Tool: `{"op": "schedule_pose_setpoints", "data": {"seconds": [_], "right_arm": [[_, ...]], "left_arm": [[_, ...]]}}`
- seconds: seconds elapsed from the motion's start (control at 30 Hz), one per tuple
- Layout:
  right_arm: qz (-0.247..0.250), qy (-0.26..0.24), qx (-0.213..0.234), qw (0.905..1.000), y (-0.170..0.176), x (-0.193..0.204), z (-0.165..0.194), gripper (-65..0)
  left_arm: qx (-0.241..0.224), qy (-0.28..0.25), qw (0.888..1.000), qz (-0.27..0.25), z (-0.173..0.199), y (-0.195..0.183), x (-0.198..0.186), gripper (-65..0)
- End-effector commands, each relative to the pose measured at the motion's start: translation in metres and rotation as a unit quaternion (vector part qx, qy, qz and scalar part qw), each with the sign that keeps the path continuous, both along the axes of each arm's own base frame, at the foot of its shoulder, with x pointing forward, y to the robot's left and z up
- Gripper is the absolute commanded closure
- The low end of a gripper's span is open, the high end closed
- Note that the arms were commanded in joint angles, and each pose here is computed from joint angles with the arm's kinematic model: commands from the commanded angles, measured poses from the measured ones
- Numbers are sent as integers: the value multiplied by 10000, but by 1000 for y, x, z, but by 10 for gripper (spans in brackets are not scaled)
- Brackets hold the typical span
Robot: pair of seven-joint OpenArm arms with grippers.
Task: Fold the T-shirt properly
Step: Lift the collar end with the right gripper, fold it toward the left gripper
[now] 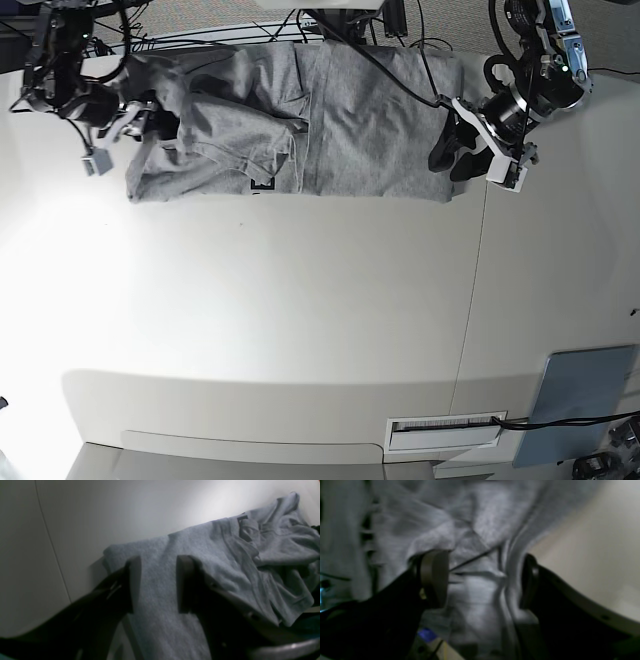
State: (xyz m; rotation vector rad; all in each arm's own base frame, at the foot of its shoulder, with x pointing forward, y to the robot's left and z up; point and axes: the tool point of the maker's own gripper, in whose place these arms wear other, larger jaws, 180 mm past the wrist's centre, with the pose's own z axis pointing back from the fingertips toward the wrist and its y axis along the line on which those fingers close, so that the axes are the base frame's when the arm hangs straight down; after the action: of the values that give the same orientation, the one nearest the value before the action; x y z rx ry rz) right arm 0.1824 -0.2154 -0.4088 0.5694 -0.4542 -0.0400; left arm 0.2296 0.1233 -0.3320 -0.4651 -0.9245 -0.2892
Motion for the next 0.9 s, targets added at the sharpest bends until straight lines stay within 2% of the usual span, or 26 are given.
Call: {"op": "schedule_pose_setpoints", "data": {"seconds": [0.0,0.33,0.6,0.67,0.87], "right_arm": [[189,378,-120,9990,1,-15,-9,-391],[352,541,7,9979,21,-21,-16,-390],[570,464,-160,9972,34,-20,-26,-384],[563,448,-144,9973,36,-20,-26,-320],[559,410,-272,9972,32,-18,-28,-54]], "left_arm": [[-68,-201,9998,-14,11,-1,4,-241],[-69,-203,9998,-13,11,-1,4,-241],[-70,-200,9998,-16,11,-1,4,-241],[-65,-198,9998,-17,11,-1,4,-241],[-67,-198,9998,-16,11,-1,4,-241]]}}
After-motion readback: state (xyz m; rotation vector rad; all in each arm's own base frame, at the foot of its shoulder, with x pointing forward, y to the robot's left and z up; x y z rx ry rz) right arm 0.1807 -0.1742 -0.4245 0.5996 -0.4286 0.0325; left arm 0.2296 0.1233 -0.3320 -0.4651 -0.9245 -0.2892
